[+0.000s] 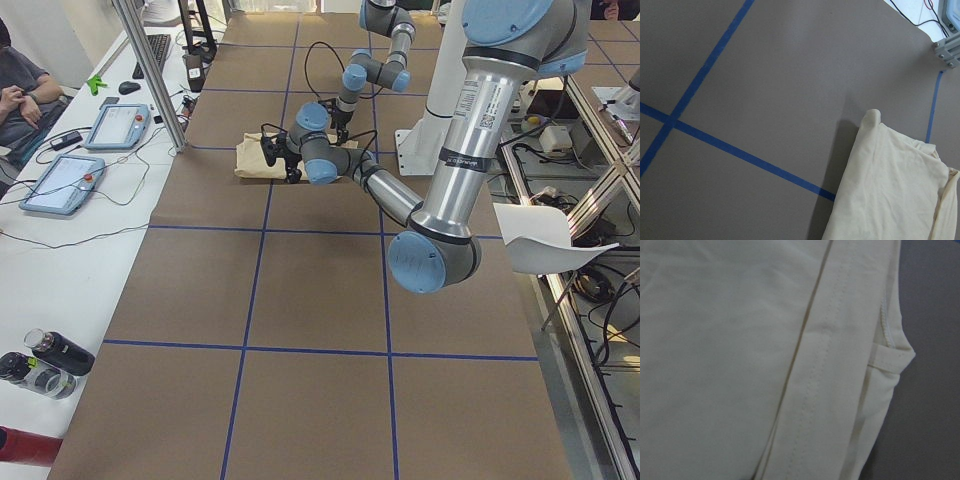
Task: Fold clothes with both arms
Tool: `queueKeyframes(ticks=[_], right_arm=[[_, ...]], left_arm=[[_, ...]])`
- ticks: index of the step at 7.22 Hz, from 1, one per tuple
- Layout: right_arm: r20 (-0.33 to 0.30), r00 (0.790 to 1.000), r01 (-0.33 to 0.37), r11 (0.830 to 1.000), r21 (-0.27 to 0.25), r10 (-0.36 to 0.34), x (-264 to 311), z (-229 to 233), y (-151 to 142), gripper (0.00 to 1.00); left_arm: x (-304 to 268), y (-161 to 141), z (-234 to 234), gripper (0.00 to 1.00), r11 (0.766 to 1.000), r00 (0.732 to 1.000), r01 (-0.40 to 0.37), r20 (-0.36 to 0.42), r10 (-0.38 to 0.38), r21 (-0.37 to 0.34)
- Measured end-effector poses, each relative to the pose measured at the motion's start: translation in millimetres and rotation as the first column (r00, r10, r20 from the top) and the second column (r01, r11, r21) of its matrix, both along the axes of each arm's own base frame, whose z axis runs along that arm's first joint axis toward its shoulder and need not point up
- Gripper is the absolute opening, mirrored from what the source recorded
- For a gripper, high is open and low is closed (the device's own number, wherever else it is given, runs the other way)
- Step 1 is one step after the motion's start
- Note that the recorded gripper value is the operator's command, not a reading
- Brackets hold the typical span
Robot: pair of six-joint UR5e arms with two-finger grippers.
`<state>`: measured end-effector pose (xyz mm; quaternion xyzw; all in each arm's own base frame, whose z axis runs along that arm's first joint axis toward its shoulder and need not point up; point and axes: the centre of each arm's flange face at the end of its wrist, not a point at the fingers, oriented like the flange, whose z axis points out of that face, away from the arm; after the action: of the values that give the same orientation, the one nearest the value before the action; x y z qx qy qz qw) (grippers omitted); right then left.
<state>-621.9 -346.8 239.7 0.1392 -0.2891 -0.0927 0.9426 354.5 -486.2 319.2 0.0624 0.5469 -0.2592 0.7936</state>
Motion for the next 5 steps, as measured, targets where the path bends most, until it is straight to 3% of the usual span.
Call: queueKeyframes(ticks=[5], right_arm=[[-0.019, 1.0, -0.013, 0.999, -0.05, 0.012, 33.0, 23.4, -37.5, 1.0]], left_arm=[[5.1, 4.1, -7.4, 1.0, 1.0, 1.0, -0.009, -0.011, 0.009, 0.004]])
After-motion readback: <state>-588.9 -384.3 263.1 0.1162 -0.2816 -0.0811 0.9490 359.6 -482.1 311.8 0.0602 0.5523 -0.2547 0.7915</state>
